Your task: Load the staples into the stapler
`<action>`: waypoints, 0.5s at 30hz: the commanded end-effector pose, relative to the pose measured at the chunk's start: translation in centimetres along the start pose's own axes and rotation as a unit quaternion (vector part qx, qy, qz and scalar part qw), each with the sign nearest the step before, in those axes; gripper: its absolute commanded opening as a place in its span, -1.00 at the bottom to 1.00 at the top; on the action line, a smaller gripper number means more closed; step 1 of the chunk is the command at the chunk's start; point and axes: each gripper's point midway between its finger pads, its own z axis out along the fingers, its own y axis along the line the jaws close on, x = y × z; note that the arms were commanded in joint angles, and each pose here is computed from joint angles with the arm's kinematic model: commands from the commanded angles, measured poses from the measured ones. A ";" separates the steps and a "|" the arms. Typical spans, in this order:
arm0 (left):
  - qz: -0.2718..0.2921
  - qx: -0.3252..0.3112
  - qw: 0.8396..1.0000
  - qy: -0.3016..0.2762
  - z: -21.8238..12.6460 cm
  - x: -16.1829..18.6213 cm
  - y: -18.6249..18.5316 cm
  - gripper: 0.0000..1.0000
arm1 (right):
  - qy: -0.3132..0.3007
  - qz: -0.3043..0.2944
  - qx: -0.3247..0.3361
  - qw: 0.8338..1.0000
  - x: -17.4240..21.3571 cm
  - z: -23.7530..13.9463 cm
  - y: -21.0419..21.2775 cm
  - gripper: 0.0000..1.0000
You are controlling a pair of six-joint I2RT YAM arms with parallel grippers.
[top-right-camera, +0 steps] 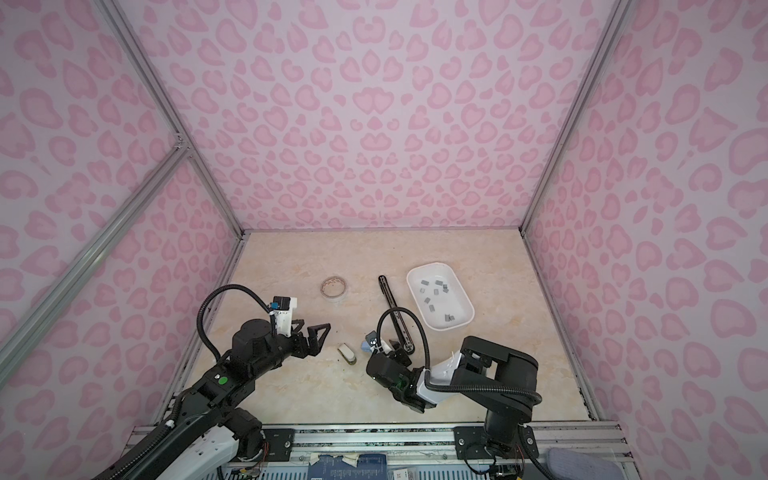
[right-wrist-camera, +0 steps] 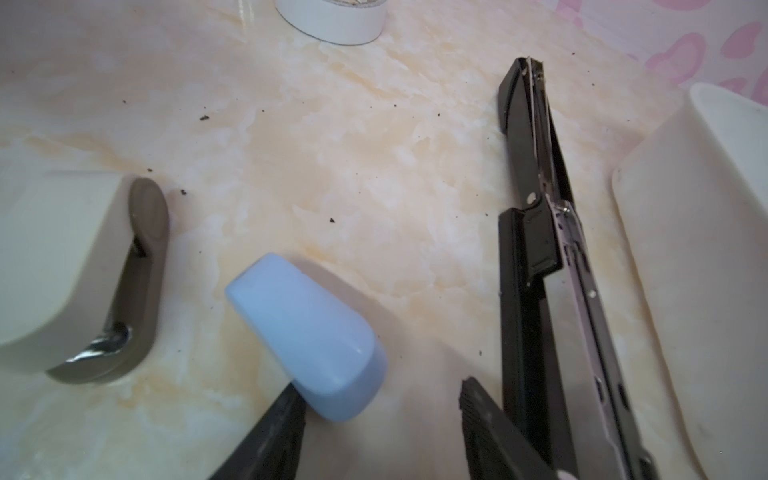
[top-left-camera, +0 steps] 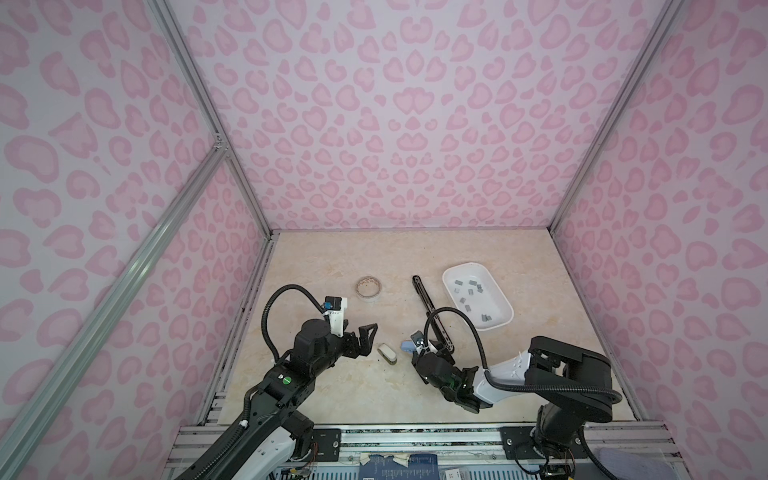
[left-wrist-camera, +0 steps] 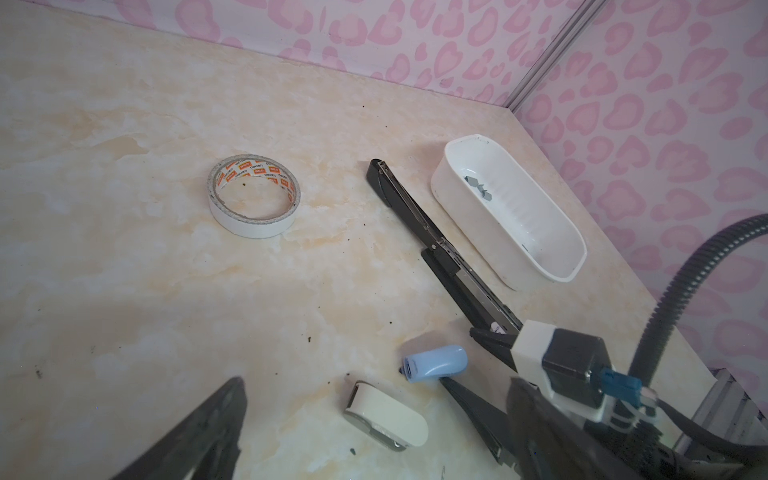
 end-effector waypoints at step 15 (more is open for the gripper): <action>0.029 0.031 0.999 0.011 1.9 -0.8 -2.1 0.94 | -0.024 0.028 0.025 0.999 -1.7 1.6 -1.3 0.14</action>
